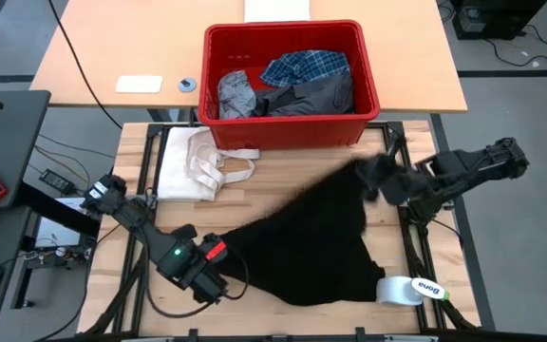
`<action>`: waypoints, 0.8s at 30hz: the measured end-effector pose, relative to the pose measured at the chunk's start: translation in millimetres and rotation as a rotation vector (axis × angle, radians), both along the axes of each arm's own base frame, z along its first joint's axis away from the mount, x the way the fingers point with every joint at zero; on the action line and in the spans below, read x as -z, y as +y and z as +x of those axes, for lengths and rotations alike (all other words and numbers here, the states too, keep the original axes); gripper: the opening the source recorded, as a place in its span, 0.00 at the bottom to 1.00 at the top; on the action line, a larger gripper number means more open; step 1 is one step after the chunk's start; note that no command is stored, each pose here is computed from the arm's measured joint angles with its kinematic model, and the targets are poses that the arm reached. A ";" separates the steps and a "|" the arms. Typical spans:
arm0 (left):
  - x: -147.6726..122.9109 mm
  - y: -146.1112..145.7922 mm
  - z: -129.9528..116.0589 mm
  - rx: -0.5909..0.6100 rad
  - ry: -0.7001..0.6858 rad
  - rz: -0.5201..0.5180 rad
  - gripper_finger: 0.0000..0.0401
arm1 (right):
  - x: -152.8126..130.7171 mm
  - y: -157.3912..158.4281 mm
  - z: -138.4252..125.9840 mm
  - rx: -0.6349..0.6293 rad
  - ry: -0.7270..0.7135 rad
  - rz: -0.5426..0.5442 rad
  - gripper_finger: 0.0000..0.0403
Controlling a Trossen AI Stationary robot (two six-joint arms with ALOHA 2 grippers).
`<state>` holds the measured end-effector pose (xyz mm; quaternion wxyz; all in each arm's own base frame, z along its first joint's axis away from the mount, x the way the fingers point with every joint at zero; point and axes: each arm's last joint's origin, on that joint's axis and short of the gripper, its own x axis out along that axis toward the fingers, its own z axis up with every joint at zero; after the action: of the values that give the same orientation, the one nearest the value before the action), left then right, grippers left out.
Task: Fold Laundry from Bin
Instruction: Fold the black shirt
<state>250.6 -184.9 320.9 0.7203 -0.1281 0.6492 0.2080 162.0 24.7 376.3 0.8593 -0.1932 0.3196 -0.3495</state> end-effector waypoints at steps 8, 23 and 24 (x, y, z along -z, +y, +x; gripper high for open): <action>0.1 3.1 2.3 -0.015 -0.003 0.003 0.05 | 20.5 4.0 13.5 -0.345 0.215 0.432 0.03; 0.1 1.6 3.7 -0.012 -0.019 -0.010 0.05 | 93.3 60.6 25.7 -0.770 0.529 1.069 0.03; 0.1 1.5 3.8 -0.012 -0.019 -0.010 0.05 | 96.2 67.3 27.5 -0.797 0.520 1.086 0.03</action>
<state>254.3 -183.4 320.7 0.7246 -0.1374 0.6426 0.2077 189.5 92.0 280.1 0.7924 0.0825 0.5476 0.2559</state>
